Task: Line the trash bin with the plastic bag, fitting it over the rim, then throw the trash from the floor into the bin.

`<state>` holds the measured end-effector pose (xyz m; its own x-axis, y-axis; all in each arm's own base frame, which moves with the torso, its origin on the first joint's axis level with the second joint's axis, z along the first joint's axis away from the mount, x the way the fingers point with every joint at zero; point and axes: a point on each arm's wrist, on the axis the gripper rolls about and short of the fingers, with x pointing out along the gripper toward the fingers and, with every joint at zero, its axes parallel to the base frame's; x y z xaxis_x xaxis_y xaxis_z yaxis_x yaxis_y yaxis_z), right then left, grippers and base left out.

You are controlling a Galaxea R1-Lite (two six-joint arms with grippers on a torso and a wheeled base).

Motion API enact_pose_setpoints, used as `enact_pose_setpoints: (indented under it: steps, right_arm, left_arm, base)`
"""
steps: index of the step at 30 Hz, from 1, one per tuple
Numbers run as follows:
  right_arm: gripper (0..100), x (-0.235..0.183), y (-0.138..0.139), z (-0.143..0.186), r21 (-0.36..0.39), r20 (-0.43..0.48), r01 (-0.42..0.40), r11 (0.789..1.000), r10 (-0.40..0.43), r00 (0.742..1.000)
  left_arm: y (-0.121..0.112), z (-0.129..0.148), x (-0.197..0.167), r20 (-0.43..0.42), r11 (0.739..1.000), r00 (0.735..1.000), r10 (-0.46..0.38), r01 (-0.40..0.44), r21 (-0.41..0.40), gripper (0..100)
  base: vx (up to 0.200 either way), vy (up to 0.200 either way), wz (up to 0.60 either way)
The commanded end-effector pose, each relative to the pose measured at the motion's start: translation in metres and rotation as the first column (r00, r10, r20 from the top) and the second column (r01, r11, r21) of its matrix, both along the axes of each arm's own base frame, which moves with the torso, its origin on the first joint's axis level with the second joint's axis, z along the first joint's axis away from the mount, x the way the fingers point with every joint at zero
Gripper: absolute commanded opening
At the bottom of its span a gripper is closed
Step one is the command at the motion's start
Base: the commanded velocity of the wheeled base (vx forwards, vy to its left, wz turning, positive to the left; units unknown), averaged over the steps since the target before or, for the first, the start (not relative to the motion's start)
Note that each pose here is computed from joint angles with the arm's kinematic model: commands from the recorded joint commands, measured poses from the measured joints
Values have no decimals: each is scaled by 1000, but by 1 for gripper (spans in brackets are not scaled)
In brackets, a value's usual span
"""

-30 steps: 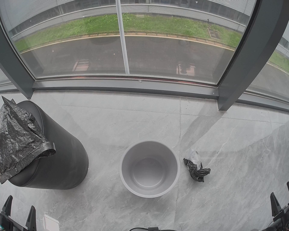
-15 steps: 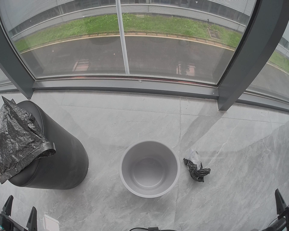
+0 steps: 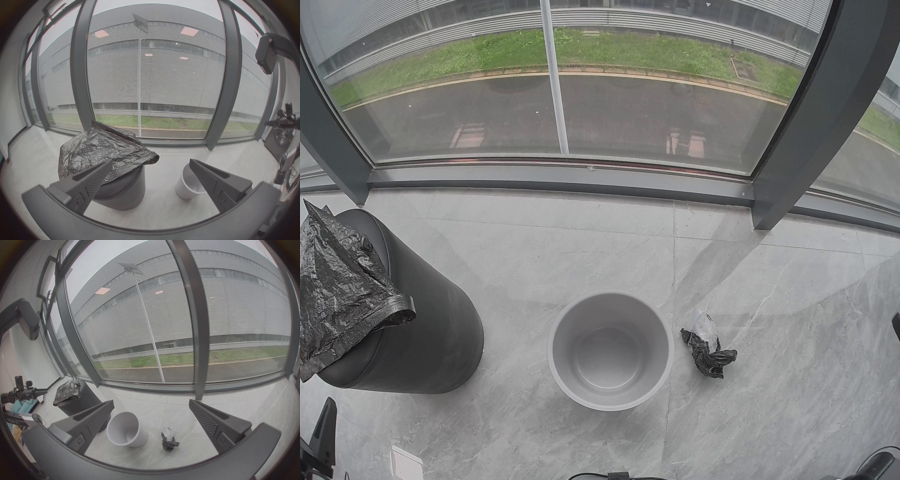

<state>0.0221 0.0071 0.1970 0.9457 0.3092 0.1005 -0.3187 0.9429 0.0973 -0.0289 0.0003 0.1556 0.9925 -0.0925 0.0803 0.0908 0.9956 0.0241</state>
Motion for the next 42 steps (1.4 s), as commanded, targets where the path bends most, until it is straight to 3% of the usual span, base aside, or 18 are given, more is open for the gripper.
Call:
enact_pose_setpoints:
  steps: [1, 2, 5, 9, 12, 13, 16, 17, 18, 19, 20, 21, 29, 32, 42]
  right_arm:
    - [100, 98, 32, 13, 18, -147, -187, 982, 188, 971]
    - [100, 100, 33, 13, 23, -152, -187, 982, 188, 970]
    - [100, 119, 39, 7, 48, -172, -188, 981, 193, 966]
    - [100, 125, 40, 0, 48, -193, -174, 984, 180, 965]
    - [100, 126, 40, -1, 48, -202, -169, 984, 176, 964]
    - [100, 126, 40, -1, 48, -201, -168, 985, 174, 964]
    - [100, 127, 40, -2, 48, -205, -168, 985, 174, 963]
    - [100, 127, 40, -2, 48, -205, -168, 985, 174, 963]
    - [100, 127, 40, -2, 48, -208, -169, 984, 175, 962]
    - [100, 127, 40, -2, 47, -210, -167, 985, 174, 962]
    - [100, 128, 40, -3, 47, -211, -167, 985, 174, 962]
    - [100, 129, 40, -3, 50, -216, -164, 985, 171, 961]
    - [100, 130, 39, -5, 49, -224, -159, 986, 166, 960]
    - [100, 134, 40, -11, 42, -254, -158, 987, 163, 953]
    - [100, 141, 43, -21, 42, -286, -156, 987, 161, 945]
  left_arm:
    - [-3, 21, 37, -176, 974, 983, -62, 98, 203, 100]
    - [-3, 22, 38, -181, 972, 982, -61, 100, 214, 100]
    - [-4, 33, 56, -222, 925, 974, -42, 122, 359, 100]
    - [-6, 43, 74, -233, 886, 971, -54, 154, 438, 100]
    - [-8, 44, 87, -237, 797, 970, -53, 184, 575, 100]
    - [-8, 43, 95, -246, 750, 968, -42, 193, 632, 100]
    - [-7, 37, 109, -284, 697, 958, 23, 189, 692, 100]
    - [-7, 37, 109, -284, 697, 958, 23, 189, 692, 100]
    - [-6, 31, 113, -287, 627, 955, 74, 179, 758, 100]
    - [-6, 30, 113, -274, 594, 957, 92, 168, 787, 100]
    - [-5, 30, 113, -272, 590, 957, 97, 165, 791, 100]
    - [-5, 30, 115, -237, 548, 963, 128, 130, 826, 100]
    - [-3, 22, 114, -157, 537, 971, 180, 36, 843, 100]
    - [-2, 17, 119, -171, 539, 957, 236, 18, 842, 100]
    - [-4, 13, 135, -233, 537, 940, 248, 67, 841, 100]
  base:
    - [0, 0, 0]
    - [0, 0, 0]
    - [0, 0, 0]
    - [0, 0, 0]
    - [0, 0, 0]
    - [0, 0, 0]
    - [0, 0, 0]
    - [0, 0, 0]
    - [0, 0, 0]
    - [0, 0, 0]
    - [0, 0, 0]
    - [0, 0, 0]
    - [0, 0, 0]
    - [0, 0, 0]
    - [0, 0, 0]
